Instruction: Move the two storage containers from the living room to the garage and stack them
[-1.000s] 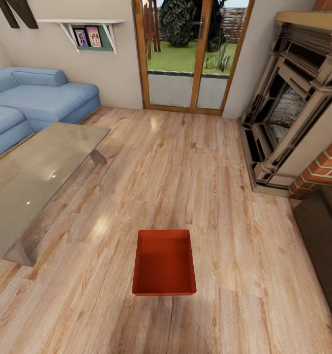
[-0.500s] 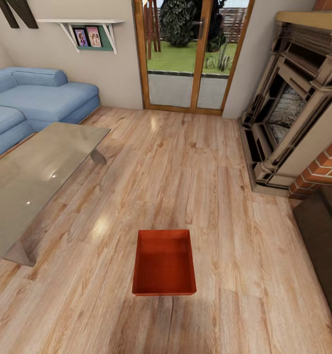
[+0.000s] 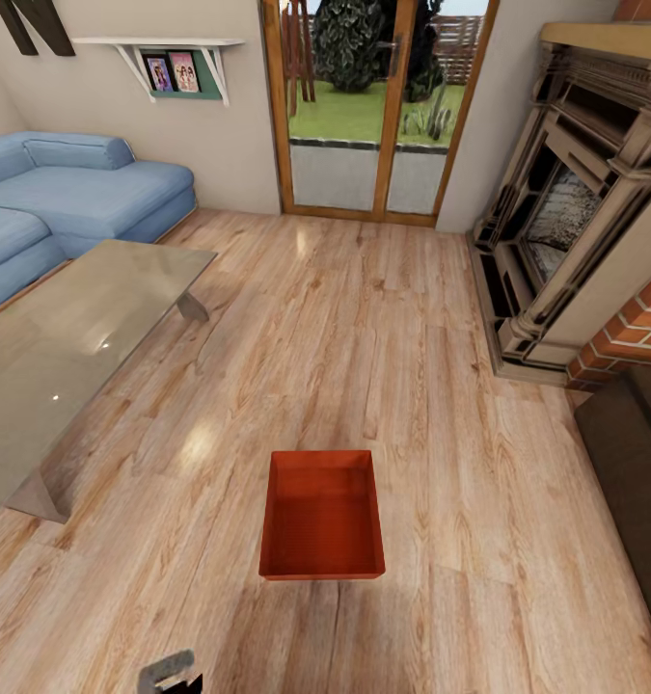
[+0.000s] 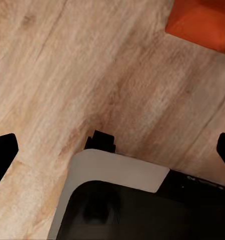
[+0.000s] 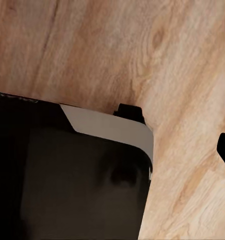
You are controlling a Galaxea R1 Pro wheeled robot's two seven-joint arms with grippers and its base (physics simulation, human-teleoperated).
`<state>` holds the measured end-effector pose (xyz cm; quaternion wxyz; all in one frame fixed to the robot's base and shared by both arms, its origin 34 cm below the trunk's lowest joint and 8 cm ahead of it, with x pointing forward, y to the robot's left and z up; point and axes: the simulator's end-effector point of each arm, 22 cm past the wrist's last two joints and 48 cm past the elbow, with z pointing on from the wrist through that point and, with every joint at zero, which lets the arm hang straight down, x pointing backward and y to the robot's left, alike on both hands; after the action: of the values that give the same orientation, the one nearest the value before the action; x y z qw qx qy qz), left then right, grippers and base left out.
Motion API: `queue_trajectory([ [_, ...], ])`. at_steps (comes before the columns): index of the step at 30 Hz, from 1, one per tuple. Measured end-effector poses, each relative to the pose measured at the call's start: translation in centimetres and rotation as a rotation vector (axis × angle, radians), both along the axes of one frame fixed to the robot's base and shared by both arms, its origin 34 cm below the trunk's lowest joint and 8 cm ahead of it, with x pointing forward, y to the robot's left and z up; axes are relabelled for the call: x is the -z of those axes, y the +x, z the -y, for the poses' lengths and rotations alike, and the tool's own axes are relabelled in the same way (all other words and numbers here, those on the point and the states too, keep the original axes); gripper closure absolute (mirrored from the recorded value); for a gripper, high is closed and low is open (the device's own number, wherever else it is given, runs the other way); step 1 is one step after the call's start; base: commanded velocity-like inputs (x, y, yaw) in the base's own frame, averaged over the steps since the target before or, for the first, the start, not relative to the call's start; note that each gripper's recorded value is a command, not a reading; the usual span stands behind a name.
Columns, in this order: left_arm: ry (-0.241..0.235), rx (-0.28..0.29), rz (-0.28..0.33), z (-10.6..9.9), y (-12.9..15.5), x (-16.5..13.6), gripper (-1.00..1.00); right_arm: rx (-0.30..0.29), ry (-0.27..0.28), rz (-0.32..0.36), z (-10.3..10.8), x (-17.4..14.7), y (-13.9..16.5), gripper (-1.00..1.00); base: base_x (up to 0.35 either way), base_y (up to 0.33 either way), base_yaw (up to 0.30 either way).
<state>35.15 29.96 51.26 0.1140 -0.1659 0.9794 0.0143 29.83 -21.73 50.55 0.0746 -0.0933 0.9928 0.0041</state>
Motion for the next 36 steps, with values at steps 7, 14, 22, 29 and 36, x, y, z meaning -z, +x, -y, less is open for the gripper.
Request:
queue_trajectory([
  [7, 0.033, 0.013, 0.127, -0.5, 14.2, -6.8, -1.00, 0.033, 0.032, 0.123, -2.6, -0.9, 9.4, -1.00, 0.000, 0.000, 0.000],
  [14, 0.091, -0.022, 0.123, 1.2, 19.0, -9.3, -1.00, 0.092, 0.070, 0.320, -5.0, -3.9, 23.4, -1.00, 0.000, 0.000, 0.000],
  [22, 0.073, 0.010, 0.021, 4.0, 23.5, -5.4, -1.00, 0.211, 0.071, 0.404, -3.4, -6.1, 32.2, -1.00, 0.000, 0.000, 0.000],
  [29, 0.151, 0.085, 0.153, 4.3, 27.8, -5.8, -1.00, 0.304, 0.087, 0.418, -2.7, -6.4, 33.9, -1.00, 0.000, 0.000, 0.000],
  [36, 0.148, 0.092, 0.204, 6.2, 29.2, -6.6, -1.00, 0.302, 0.082, 0.416, -2.3, -6.3, 33.9, -1.00, 0.000, 0.000, 0.000],
])
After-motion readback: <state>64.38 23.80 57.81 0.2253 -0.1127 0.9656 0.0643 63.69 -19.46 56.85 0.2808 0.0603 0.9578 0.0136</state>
